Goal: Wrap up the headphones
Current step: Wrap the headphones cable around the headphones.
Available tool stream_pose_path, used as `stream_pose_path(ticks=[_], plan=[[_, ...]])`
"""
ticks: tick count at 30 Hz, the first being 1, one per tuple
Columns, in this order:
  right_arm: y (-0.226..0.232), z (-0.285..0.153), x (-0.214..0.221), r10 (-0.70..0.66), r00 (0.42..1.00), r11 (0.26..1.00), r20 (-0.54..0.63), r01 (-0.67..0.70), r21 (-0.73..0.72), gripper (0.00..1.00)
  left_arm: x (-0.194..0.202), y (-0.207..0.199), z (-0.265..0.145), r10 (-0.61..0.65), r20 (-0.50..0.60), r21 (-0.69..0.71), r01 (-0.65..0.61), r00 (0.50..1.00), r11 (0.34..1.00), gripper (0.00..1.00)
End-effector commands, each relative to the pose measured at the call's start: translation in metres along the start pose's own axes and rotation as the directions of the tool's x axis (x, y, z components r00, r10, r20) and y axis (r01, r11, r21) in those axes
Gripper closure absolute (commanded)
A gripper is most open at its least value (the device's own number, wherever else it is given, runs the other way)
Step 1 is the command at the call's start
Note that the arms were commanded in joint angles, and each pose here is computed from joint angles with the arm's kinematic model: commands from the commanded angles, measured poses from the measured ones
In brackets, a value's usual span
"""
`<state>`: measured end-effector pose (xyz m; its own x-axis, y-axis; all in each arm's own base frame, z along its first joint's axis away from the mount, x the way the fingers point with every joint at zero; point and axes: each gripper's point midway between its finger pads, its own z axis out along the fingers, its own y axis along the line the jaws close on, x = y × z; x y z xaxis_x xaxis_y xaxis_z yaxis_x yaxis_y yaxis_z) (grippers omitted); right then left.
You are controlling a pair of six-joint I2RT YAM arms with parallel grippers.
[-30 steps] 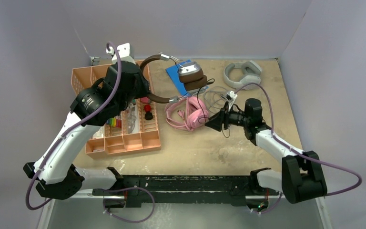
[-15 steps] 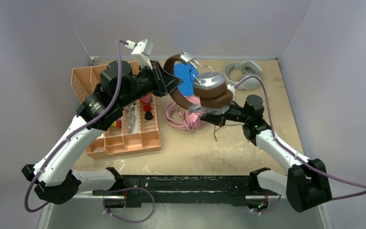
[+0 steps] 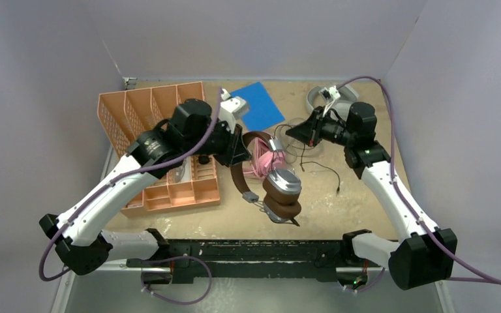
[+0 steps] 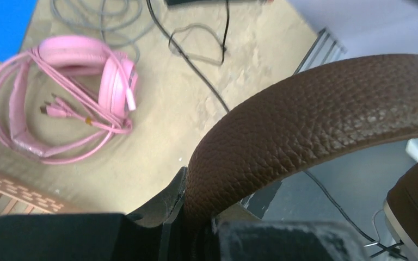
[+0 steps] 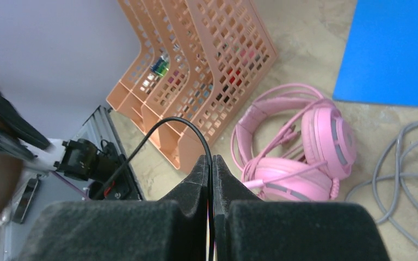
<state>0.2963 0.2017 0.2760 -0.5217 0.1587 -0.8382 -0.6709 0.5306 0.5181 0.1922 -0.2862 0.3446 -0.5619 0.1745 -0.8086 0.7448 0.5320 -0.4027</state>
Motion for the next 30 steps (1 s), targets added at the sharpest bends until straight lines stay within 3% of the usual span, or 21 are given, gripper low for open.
stream_pose_path(ticks=[1,4,8,12,15,18,23,30], plan=[[0.021,-0.003,-0.027,-0.033,0.999,0.998,-0.017,0.032,-0.053,1.0,0.008,-0.002,0.017,0.089,-0.009,-0.077,-0.09,0.996,0.993,1.0],[0.02,-0.007,-0.035,-0.029,0.999,1.0,-0.02,0.029,-0.002,1.0,0.022,0.034,0.023,0.138,-0.076,-0.286,-0.154,0.988,0.946,1.0],[0.013,-0.021,-0.04,-0.026,0.999,0.992,-0.039,0.031,0.123,1.0,0.037,0.094,0.012,0.165,-0.147,-0.561,-0.22,0.975,0.798,1.0],[0.041,-0.026,-0.046,-0.019,0.999,1.0,-0.043,0.02,0.021,1.0,0.039,0.133,-0.003,0.178,-0.156,-0.743,-0.234,0.972,0.627,1.0],[0.054,-0.027,-0.049,0.005,0.998,0.999,-0.062,-0.007,-0.031,1.0,0.025,0.151,-0.019,0.182,-0.077,-0.86,-0.158,0.98,0.485,1.0],[0.076,-0.029,-0.051,0.015,0.996,0.989,-0.093,-0.029,-0.148,1.0,0.011,0.157,-0.027,0.187,0.033,-0.908,-0.049,0.982,0.416,1.0],[0.104,-0.038,-0.06,0.028,0.997,0.969,-0.072,-0.045,-0.243,1.0,0.003,0.173,-0.044,0.206,0.149,-0.966,0.097,0.967,0.241,1.0],[0.134,-0.046,-0.066,-0.003,0.997,0.936,-0.078,-0.025,-0.35,1.0,0.0,0.209,-0.032,0.139,0.296,-0.946,0.269,0.945,0.183,1.0]])
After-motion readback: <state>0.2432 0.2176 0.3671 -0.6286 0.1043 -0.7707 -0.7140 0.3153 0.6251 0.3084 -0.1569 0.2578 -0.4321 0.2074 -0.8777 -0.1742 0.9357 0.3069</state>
